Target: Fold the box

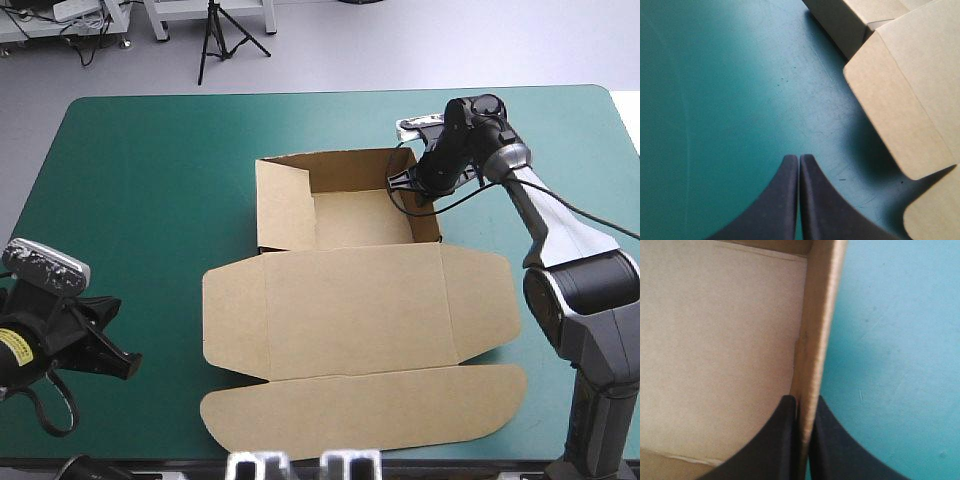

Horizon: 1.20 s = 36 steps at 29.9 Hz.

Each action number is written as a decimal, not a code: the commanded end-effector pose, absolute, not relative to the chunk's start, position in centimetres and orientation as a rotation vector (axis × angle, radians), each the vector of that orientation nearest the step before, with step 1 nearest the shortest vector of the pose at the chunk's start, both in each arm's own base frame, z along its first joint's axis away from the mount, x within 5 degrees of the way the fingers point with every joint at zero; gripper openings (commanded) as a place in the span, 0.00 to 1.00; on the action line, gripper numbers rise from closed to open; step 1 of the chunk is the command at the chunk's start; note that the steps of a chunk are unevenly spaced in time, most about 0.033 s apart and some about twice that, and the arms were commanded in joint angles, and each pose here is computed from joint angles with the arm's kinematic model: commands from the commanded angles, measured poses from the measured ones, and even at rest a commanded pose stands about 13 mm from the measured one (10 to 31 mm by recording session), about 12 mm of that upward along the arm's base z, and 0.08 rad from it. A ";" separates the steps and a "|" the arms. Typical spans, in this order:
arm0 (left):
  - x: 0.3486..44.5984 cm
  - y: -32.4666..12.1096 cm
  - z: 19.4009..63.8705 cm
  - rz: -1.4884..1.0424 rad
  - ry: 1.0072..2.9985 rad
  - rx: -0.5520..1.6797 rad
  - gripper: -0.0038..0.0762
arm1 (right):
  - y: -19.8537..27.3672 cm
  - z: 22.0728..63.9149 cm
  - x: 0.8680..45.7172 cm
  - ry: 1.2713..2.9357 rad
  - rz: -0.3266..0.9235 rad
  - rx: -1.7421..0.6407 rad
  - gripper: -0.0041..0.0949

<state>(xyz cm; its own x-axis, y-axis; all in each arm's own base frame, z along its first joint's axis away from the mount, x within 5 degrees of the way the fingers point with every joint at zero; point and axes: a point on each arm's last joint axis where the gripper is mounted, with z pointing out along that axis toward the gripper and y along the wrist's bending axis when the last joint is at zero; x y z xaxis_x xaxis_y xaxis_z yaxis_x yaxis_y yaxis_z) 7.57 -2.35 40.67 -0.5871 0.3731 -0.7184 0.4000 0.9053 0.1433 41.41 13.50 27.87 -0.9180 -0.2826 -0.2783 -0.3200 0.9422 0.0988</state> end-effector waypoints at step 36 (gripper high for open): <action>7.4 -1.7 41.0 0.034 2.262 0.555 0.04 | -14.5 33.3 40.8 2.703 -0.137 0.297 0.02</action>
